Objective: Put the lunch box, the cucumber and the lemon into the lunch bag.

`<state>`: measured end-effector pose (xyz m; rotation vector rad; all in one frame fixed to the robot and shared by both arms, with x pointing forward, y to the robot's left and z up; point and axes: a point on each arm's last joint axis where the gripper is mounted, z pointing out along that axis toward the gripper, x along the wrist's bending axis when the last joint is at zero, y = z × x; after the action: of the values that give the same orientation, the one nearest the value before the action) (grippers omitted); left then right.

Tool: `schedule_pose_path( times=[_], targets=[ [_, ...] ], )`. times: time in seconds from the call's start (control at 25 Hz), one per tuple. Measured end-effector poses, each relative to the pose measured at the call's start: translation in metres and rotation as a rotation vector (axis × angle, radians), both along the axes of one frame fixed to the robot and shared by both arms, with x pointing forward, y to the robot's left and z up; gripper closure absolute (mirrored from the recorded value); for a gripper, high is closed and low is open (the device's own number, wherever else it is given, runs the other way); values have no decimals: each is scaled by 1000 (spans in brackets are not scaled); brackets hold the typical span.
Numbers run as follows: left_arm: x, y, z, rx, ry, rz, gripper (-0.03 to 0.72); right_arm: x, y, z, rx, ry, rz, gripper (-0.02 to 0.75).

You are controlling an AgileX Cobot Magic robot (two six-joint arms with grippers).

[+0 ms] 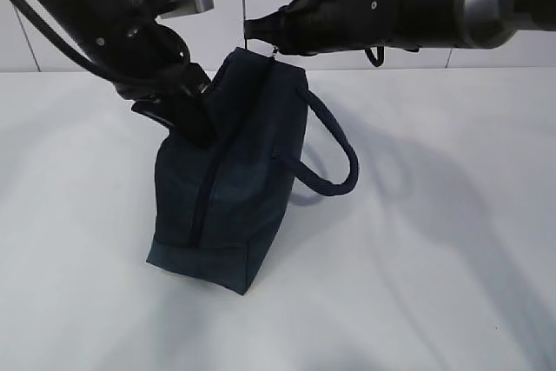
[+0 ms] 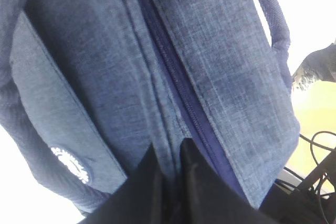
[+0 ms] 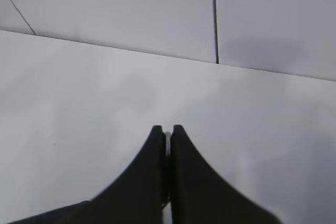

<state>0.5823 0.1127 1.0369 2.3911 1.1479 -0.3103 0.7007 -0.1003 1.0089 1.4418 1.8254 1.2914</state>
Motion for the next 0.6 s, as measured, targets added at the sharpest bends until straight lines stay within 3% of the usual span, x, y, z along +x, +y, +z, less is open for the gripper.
schedule_pose_path(
  times=[0.6],
  targets=[
    [-1, 1, 7, -5, -30, -4, 677, 15, -18, -34, 61, 103, -83, 738]
  ],
)
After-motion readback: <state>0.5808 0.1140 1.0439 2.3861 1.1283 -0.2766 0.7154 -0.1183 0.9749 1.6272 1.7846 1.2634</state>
